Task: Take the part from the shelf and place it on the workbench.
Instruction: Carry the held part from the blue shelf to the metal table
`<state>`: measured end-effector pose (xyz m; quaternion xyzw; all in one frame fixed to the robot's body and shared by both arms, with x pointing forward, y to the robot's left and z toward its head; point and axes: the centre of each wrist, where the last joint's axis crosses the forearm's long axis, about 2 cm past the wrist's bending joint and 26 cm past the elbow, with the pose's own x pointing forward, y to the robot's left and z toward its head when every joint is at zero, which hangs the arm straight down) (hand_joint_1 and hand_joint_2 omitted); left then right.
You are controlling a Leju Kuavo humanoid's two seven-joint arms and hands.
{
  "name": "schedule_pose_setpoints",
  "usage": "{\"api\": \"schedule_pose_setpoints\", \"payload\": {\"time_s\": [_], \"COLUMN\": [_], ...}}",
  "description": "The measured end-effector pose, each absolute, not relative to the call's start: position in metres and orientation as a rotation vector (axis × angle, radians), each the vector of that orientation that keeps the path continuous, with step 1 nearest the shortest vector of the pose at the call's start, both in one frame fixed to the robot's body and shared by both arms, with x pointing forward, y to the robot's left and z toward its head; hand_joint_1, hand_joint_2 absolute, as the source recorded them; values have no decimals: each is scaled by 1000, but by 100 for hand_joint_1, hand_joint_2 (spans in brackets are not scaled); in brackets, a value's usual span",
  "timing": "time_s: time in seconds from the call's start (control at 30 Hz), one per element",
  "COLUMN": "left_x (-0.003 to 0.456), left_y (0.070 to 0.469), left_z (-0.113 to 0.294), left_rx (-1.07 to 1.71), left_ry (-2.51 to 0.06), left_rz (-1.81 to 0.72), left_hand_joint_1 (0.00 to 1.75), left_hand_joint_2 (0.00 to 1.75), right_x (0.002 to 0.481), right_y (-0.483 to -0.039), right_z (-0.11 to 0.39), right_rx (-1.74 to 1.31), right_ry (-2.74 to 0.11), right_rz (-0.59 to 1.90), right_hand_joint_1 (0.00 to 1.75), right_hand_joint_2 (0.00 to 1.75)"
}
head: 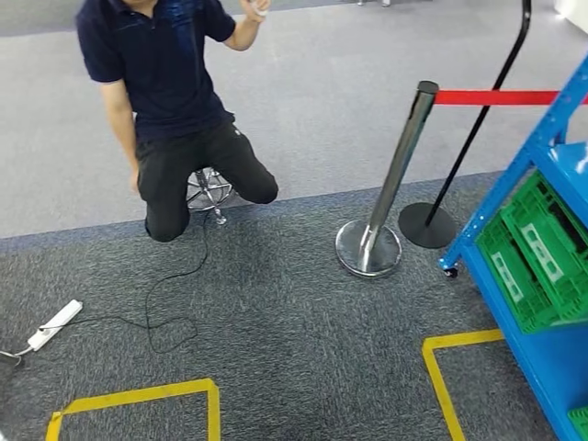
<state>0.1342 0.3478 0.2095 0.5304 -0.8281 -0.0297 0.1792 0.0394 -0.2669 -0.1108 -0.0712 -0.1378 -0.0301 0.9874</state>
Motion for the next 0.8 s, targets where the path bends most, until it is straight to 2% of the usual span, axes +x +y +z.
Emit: {"api": "schedule_pose_setpoints", "payload": {"time_s": [0.8], "left_x": [134], "left_y": [347], "left_z": [209], "left_rx": [1496], "left_ry": [-2339], "left_rz": [-85], "left_hand_joint_1": [175], "left_hand_joint_2": [175], "right_x": [37], "right_y": [-263], "right_z": [-111], "right_rx": [-132], "right_ry": [-276], "right_rz": [-62], "right_hand_joint_1": [0], "right_hand_joint_2": [175]}}
